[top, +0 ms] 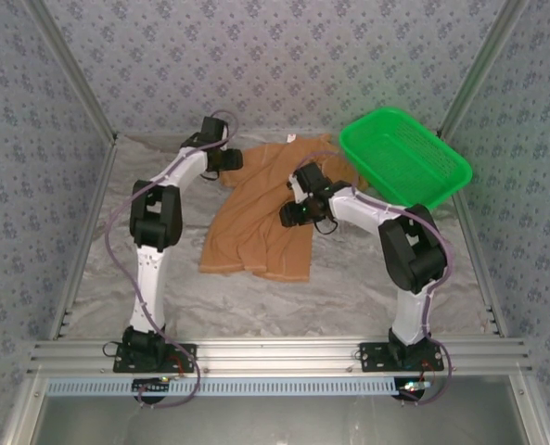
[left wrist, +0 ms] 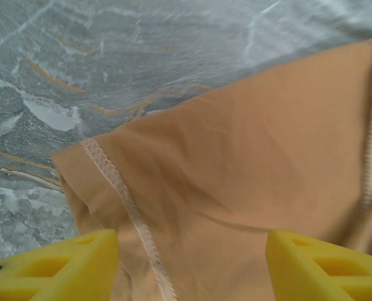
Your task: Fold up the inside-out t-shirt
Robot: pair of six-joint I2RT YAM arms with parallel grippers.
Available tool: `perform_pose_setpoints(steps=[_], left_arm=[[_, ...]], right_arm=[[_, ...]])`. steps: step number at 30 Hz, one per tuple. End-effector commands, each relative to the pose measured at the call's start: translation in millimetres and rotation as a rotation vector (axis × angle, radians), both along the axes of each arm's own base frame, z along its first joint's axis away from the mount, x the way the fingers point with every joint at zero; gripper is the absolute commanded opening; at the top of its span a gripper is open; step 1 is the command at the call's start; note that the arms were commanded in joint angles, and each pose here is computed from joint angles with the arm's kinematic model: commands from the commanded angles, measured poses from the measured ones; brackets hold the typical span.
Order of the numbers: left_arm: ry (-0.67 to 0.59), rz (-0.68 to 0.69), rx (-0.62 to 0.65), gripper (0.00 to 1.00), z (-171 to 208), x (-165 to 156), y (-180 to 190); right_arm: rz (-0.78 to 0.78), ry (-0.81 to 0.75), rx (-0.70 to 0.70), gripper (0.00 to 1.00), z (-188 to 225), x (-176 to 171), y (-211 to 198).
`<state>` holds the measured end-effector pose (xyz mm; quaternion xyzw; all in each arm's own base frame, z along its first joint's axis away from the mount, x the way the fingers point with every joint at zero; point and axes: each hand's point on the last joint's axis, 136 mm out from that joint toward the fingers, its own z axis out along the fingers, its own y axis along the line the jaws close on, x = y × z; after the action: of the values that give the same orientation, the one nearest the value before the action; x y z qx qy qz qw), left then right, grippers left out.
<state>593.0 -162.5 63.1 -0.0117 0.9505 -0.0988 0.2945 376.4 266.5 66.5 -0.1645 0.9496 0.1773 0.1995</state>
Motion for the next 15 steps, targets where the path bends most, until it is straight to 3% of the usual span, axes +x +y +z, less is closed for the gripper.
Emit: perform_pose_setpoints(steps=[1, 6, 15], left_arm=[[0.027, 0.025, 0.050, 0.64, 13, 7, 18], [0.104, 0.016, 0.046, 0.59, -17, 12, 14], [0.172, 0.049, 0.039, 0.28, -44, 14, 30]], right_arm=[[-0.046, 0.081, 0.021, 0.52, -17, -14, 2], [-0.073, 0.195, -0.059, 0.49, -44, -44, -12], [-0.153, 0.322, -0.217, 0.42, -63, -92, -66]])
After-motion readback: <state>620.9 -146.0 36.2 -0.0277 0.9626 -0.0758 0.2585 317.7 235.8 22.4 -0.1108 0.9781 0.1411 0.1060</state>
